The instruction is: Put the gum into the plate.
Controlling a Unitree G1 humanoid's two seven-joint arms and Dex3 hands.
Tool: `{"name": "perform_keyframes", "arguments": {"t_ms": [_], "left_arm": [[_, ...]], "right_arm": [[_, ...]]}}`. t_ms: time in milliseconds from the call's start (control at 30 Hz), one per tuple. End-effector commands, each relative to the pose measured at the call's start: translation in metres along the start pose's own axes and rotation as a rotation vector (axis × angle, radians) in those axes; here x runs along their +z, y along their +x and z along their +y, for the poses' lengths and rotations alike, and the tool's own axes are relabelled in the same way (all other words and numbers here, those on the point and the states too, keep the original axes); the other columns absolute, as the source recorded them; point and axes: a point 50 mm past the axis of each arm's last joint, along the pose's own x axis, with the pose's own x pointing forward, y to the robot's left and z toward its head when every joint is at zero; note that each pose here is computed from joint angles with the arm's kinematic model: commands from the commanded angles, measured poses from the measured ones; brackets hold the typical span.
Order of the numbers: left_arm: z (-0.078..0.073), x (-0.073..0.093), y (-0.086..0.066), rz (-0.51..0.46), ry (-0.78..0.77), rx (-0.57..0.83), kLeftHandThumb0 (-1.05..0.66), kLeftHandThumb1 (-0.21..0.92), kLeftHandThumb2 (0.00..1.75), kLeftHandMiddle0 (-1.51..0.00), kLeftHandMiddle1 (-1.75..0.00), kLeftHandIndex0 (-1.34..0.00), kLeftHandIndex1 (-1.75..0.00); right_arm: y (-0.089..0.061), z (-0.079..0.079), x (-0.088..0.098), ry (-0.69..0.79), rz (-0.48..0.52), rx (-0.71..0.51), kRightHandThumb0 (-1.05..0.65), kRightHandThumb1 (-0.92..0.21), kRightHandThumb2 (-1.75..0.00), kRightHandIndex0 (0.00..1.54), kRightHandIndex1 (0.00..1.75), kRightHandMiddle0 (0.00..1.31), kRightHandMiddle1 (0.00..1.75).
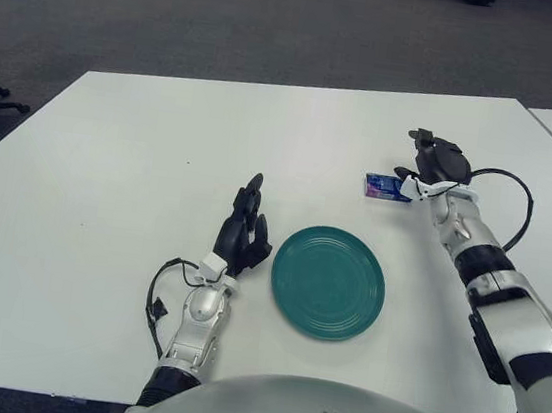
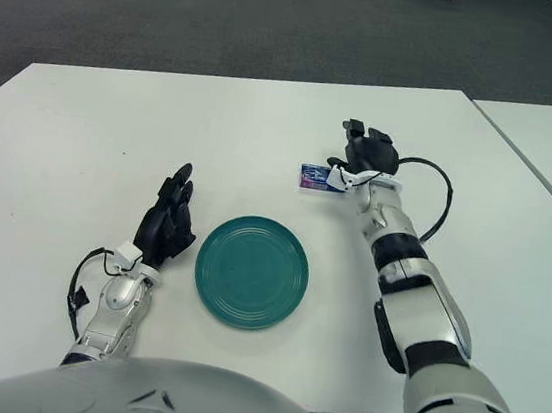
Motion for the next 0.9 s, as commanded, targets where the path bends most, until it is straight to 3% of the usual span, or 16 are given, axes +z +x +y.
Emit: {"name": "perform_keyframes", "arguments": {"t_ms": [0, 333, 700, 867], "left_arm": [[-0.005, -0.014, -0.01, 0.086, -0.021, 0.019, -0.93, 0.92, 0.93, -0.09, 0.0, 0.0, -0.33], [-0.007, -0.011, -0.013, 0.085, 0.001, 0.016, -0.95, 0.92, 0.93, -0.07, 0.0, 0.0, -0.3], [-0.011, -0.009, -0.014, 0.088, -0.016, 0.033, -0.95, 0.92, 0.93, -0.09, -0.01, 0.0, -0.33], [-0.012, -0.009, -0.014, 0.088, -0.028, 0.041, -0.94, 0.92, 0.92, -0.1, -0.01, 0.0, -0.37]], "right_arm": [[0.004, 0.004, 0.01, -0.015, -0.025, 0.014, -0.71, -0.92, -0.41, 0.31, 0.02, 0.0, 0.57], [0.0, 0.023, 0.016, -0.016, -0.028, 0.108, -0.65, -0.92, -0.31, 0.33, 0.02, 0.0, 0.54], [-0.023, 0.054, 0.009, -0.037, -0.062, 0.25, -0.6, -0.92, -0.3, 0.32, 0.01, 0.0, 0.51], [-0.028, 0.06, 0.006, -0.053, -0.071, 0.302, -0.62, -0.92, -0.3, 0.34, 0.01, 0.0, 0.54]]}}
